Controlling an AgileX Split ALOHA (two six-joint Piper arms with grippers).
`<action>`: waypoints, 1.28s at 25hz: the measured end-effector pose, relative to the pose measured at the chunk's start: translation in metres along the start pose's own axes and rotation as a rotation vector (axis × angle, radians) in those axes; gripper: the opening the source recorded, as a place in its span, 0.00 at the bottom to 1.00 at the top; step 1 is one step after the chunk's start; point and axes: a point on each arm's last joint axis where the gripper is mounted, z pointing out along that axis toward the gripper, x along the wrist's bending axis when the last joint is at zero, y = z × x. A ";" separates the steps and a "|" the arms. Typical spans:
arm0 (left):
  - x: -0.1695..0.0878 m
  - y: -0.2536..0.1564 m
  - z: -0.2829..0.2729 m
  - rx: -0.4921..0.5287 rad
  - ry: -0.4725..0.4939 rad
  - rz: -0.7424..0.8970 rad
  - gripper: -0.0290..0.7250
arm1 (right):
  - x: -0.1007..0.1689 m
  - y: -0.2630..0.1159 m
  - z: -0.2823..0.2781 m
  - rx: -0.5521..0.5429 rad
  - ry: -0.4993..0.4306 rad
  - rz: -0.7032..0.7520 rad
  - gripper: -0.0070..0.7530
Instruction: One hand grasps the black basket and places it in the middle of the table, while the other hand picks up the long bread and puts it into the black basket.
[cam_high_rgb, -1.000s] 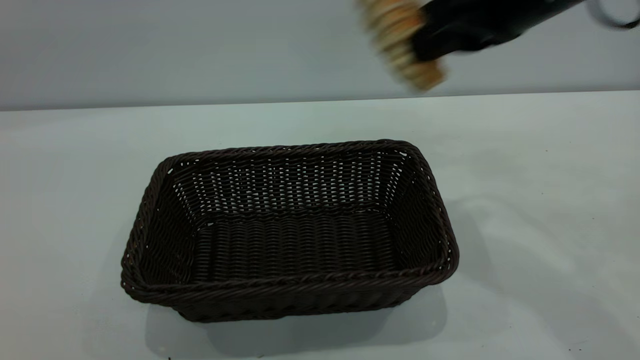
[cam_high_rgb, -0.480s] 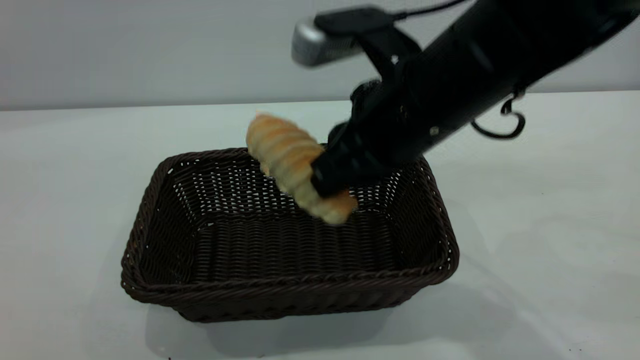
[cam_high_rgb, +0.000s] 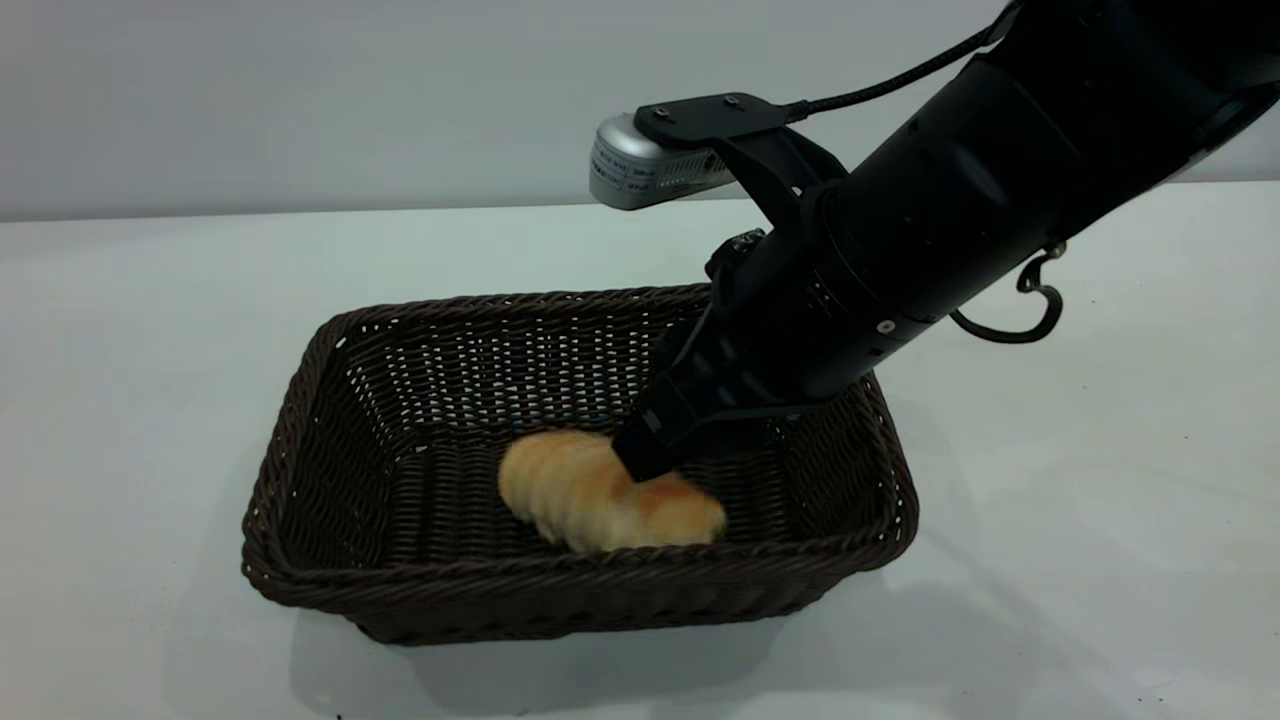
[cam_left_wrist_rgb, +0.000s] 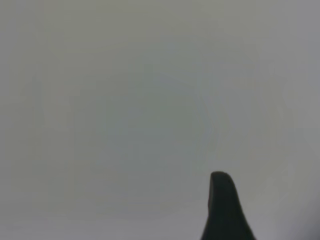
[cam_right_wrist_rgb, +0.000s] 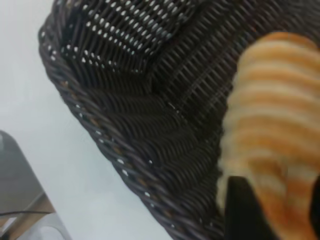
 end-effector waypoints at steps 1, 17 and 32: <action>0.000 0.000 0.000 0.000 0.000 0.000 0.73 | 0.000 0.001 -0.001 -0.005 -0.004 -0.003 0.57; 0.000 -0.033 -0.019 0.357 -0.015 0.167 0.73 | 0.071 0.062 -0.217 -0.260 -0.111 -0.262 0.59; 0.013 -0.112 -0.048 0.810 -0.003 0.133 0.73 | 0.100 -0.112 -0.284 0.007 -0.165 -0.149 0.59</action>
